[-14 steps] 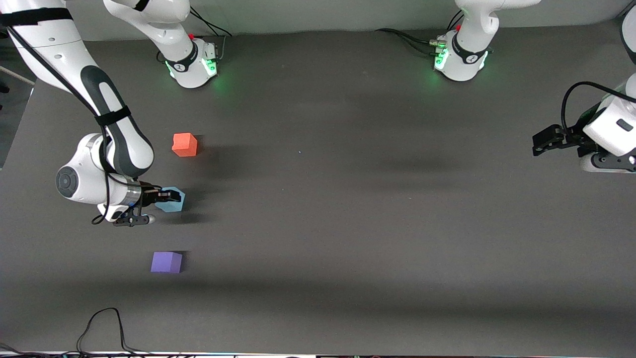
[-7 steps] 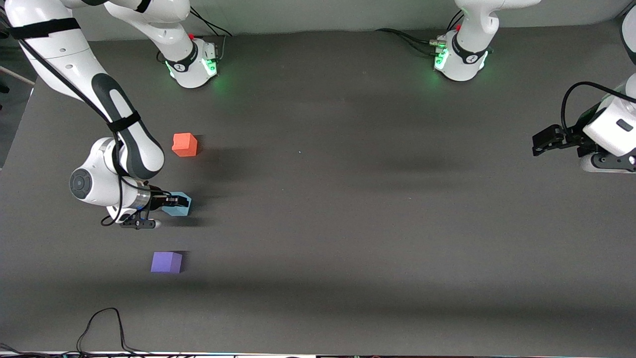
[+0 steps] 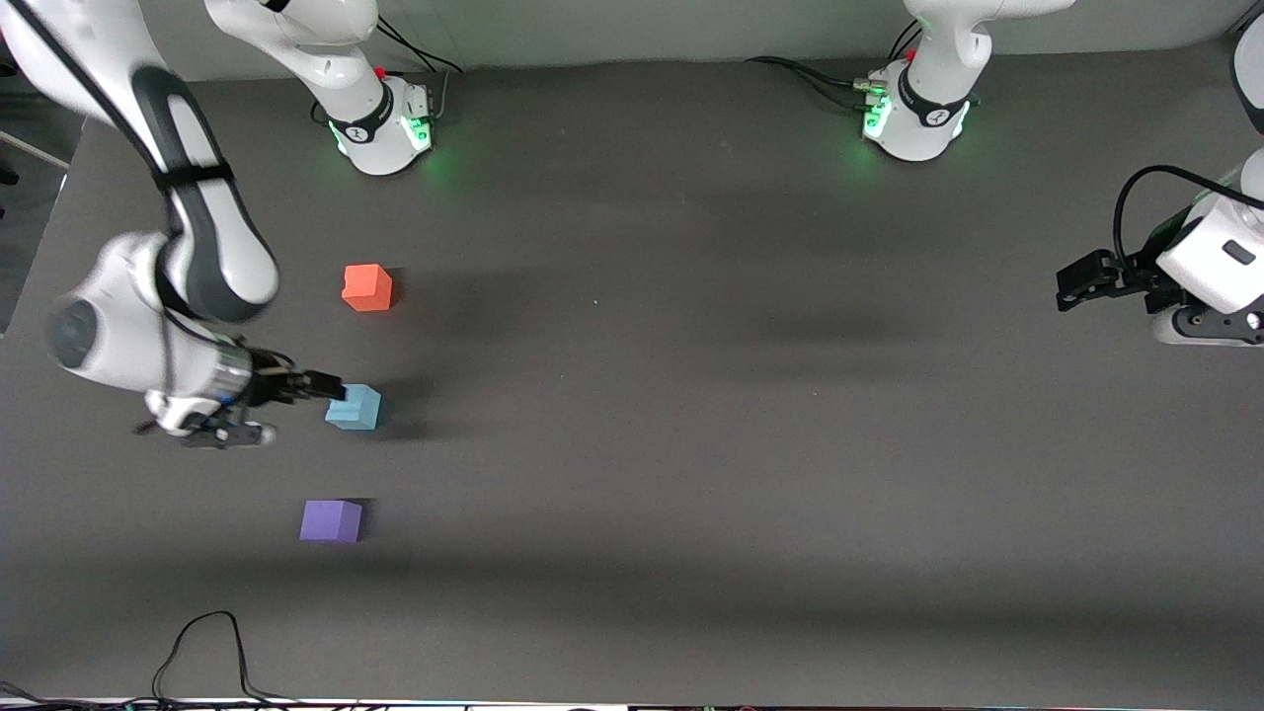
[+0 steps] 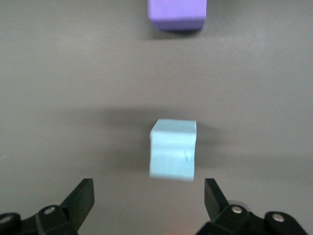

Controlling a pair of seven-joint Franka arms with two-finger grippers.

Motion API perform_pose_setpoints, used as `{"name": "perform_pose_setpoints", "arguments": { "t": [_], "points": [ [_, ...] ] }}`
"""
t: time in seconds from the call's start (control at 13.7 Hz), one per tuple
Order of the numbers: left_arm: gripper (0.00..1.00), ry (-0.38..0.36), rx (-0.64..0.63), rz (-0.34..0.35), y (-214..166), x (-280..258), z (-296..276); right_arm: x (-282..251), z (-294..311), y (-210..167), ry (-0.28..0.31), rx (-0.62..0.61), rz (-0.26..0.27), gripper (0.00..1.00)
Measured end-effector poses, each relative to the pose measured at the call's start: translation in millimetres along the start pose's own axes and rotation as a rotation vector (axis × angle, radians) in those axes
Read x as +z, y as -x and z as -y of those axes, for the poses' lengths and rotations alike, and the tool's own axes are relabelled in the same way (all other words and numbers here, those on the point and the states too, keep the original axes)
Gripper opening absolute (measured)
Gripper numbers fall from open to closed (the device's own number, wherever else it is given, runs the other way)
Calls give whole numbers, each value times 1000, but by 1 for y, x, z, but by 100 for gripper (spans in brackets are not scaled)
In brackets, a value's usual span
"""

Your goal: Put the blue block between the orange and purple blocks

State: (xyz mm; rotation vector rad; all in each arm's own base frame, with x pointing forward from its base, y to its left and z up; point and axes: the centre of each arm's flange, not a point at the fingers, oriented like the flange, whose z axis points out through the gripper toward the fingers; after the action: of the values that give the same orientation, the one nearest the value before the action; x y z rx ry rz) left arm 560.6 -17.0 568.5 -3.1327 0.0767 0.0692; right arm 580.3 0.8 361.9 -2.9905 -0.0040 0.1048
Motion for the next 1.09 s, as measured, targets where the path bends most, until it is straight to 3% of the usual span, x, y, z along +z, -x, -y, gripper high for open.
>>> {"name": "perform_pose_setpoints", "arguments": {
  "t": [0.22,0.44,0.73,1.09],
  "points": [
    [100,0,0,0,0,0,0,-122,33,51,54,-68,-51,100],
    [100,1,-1,0,0,0,0,-184,63,84,86,-125,-71,100],
    [100,1,-1,0,0,0,0,-189,96,87,76,-201,-49,100],
    [100,1,-1,1,0,0,0,-195,73,81,54,-168,-34,100]
  ]
}}
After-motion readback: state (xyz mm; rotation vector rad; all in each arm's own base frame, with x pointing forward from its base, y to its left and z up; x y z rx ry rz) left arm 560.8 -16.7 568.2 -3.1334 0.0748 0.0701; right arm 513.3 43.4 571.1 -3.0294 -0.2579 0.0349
